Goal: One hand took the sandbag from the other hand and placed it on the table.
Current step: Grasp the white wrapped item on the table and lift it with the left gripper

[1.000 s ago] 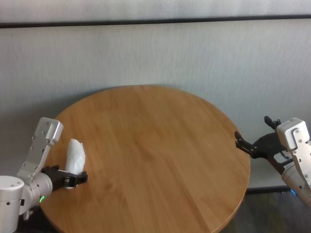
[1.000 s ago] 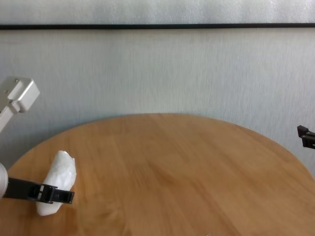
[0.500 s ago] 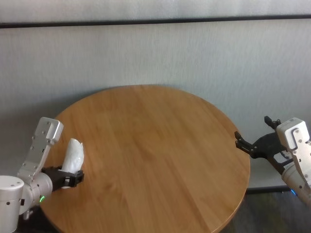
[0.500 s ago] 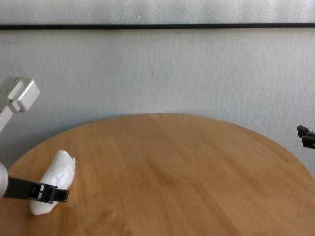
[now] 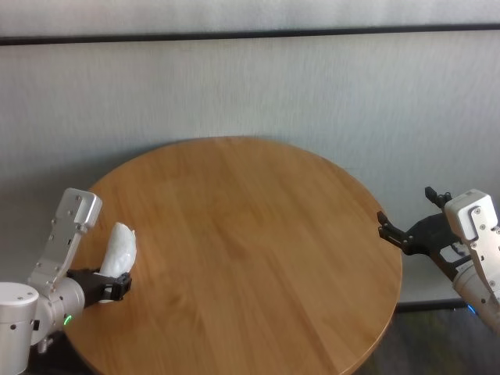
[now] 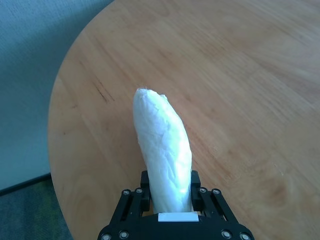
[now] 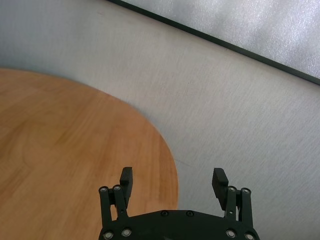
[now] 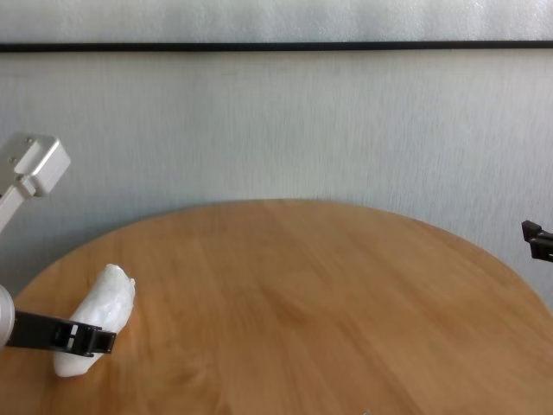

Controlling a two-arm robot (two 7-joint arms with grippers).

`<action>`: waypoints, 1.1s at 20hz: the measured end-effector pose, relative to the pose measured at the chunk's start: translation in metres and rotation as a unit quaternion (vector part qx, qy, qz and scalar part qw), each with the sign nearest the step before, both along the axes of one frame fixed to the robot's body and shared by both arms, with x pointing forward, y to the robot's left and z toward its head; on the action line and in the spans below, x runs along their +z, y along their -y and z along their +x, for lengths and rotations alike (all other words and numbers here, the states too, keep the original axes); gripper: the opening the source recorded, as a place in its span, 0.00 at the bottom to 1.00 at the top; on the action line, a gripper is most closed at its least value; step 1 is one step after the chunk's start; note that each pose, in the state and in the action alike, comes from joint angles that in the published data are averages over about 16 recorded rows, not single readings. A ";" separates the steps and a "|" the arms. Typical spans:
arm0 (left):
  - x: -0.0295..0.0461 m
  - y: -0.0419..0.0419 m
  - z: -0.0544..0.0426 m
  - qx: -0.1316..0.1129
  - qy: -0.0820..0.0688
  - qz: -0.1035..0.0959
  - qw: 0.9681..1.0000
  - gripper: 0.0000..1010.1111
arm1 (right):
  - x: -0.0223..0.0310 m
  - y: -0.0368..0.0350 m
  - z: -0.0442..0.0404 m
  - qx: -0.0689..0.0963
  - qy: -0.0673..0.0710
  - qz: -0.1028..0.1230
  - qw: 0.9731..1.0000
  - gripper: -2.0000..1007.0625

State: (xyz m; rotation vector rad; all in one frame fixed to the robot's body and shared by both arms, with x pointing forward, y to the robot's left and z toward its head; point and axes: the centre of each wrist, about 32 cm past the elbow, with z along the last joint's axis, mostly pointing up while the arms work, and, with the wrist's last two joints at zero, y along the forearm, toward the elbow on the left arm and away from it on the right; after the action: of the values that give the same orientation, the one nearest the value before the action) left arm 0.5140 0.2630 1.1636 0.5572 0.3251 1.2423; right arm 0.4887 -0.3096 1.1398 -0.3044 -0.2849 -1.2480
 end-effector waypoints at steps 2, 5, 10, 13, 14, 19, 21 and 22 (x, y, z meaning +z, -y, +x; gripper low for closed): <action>0.0000 0.0000 0.0000 0.000 0.000 0.000 1.000 0.47 | 0.0000 0.0000 0.0000 0.000 0.000 0.000 1.000 0.99; 0.0001 0.0000 0.0000 0.000 0.000 0.000 1.000 0.44 | 0.0000 0.0000 0.0000 0.000 0.000 0.000 1.000 0.99; 0.0001 0.0000 0.0000 0.000 0.000 0.000 1.000 0.41 | 0.0000 0.0000 0.0000 0.000 0.000 0.000 1.000 0.99; 0.0001 -0.0001 0.0000 0.000 0.000 0.000 1.000 0.40 | 0.0000 0.0000 0.0000 0.000 0.000 0.000 1.000 0.99; 0.0001 -0.0001 0.0000 0.000 0.000 0.000 1.000 0.39 | 0.0000 0.0000 0.0000 0.000 0.000 0.000 1.000 0.99; 0.0001 -0.0001 0.0000 0.000 0.000 0.000 1.000 0.38 | 0.0000 0.0000 0.0000 0.000 0.000 0.000 1.000 0.99; 0.0001 -0.0001 0.0000 0.000 0.000 0.000 1.000 0.37 | 0.0000 0.0000 0.0000 0.000 0.000 0.000 1.000 0.99; 0.0001 -0.0001 0.0000 0.000 0.000 0.000 1.000 0.37 | 0.0000 0.0000 0.0000 0.000 0.000 0.000 1.000 0.99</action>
State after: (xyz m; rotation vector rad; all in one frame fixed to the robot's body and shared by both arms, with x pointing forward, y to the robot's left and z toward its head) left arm 0.5140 0.2631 1.1637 0.5577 0.3245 1.2421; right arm 0.4887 -0.3096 1.1398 -0.3044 -0.2849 -1.2480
